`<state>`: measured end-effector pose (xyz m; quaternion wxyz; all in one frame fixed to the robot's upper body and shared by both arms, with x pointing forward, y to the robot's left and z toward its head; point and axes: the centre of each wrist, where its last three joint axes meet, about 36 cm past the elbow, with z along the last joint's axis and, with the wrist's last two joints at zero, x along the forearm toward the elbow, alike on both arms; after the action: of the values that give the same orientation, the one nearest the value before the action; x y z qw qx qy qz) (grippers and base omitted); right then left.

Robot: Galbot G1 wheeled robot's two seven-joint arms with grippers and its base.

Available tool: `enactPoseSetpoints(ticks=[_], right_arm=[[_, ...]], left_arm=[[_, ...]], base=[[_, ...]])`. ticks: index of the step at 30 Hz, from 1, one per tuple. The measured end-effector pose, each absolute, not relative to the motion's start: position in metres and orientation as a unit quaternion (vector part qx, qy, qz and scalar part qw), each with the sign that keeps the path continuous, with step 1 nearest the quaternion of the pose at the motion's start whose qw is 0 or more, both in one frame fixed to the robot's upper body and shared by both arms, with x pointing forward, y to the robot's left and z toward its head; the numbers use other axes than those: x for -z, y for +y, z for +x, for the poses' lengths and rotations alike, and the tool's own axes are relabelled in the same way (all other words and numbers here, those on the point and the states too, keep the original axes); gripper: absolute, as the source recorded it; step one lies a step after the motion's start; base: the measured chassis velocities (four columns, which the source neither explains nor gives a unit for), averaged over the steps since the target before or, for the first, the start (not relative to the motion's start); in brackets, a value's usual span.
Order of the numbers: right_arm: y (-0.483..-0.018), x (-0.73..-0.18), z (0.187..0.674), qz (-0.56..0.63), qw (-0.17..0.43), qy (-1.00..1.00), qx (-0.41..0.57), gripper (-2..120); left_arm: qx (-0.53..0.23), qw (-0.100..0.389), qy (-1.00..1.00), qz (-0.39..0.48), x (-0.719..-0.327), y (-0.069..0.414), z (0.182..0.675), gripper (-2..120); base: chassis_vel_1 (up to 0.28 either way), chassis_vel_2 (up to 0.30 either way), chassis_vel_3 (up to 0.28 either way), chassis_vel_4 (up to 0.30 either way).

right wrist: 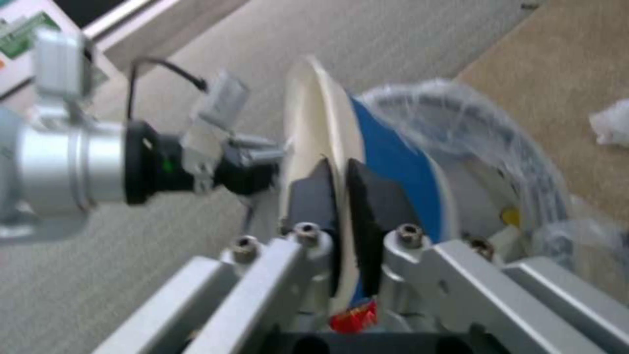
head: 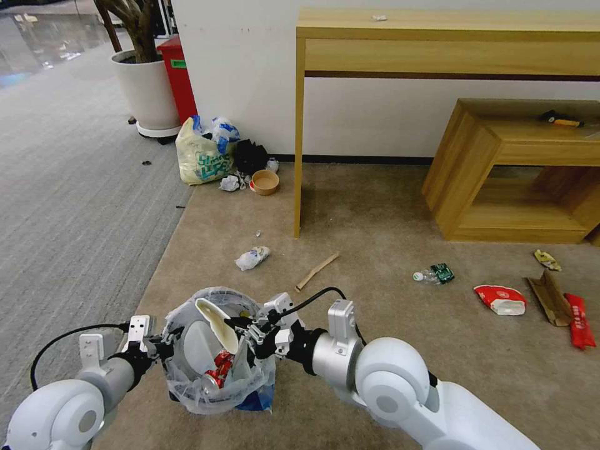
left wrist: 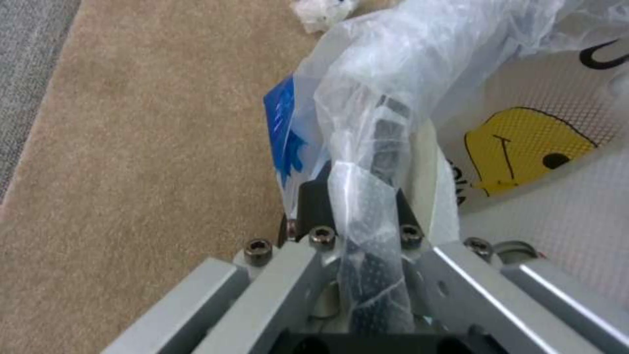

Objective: Pick up the trash bin and place the garbage on the floor into it.

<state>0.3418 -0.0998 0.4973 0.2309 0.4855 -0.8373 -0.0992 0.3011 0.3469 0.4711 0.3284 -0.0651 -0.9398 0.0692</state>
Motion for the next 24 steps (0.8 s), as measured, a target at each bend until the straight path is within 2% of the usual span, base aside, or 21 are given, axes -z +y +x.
enactPoseSetpoints(ticks=[3,5,7,8,11,13,15,17,19,20,24], right_arm=[[-0.100,-0.489,0.345,0.491,0.225,-0.838,0.084,27],[-0.099,-0.488,0.345,0.490,0.223,-0.838,0.084,30],[-0.099,-0.487,0.346,0.488,0.220,-0.840,0.084,40],[-0.099,-0.487,0.346,0.488,0.220,-0.840,0.084,40],[-0.102,-0.488,0.351,0.480,0.211,-0.847,0.083,55],[-0.102,-0.488,0.352,0.479,0.210,-0.848,0.083,58],[-0.105,-0.490,0.360,0.461,0.192,-0.863,0.084,70],[-0.106,-0.490,0.364,0.450,0.182,-0.871,0.082,73],[-0.113,-0.489,0.374,0.419,0.156,-0.892,0.074,84],[-0.113,-0.489,0.374,0.419,0.156,-0.892,0.074,84],[-0.134,-0.477,0.393,0.345,0.119,-0.930,0.046,99]], left_arm=[[-0.073,0.325,-0.940,-0.068,-0.473,0.347,0.300,0],[-0.073,0.325,-0.940,-0.068,-0.473,0.346,0.300,0],[-0.074,0.325,-0.940,-0.069,-0.473,0.346,0.299,0],[-0.074,0.325,-0.940,-0.069,-0.473,0.346,0.299,0],[-0.075,0.324,-0.940,-0.069,-0.473,0.345,0.299,0],[-0.075,0.324,-0.940,-0.069,-0.473,0.345,0.299,0],[-0.075,0.325,-0.940,-0.067,-0.472,0.345,0.298,0],[-0.074,0.325,-0.941,-0.065,-0.472,0.346,0.298,0],[-0.073,0.325,-0.941,-0.063,-0.471,0.346,0.297,0],[-0.073,0.325,-0.941,-0.063,-0.471,0.346,0.297,0],[-0.069,0.326,-0.941,-0.061,-0.469,0.347,0.294,0]], base=[[0.000,0.000,0.000,0.000],[0.000,0.000,0.000,0.000],[0.000,0.000,0.000,0.000],[0.000,0.000,0.000,0.000],[0.000,0.000,0.000,0.000],[0.000,0.000,0.000,0.000],[0.000,0.000,0.000,0.000],[0.000,0.000,0.000,0.000],[0.000,0.000,0.000,0.000],[0.000,0.000,0.000,0.000],[0.000,0.000,0.000,0.000]])
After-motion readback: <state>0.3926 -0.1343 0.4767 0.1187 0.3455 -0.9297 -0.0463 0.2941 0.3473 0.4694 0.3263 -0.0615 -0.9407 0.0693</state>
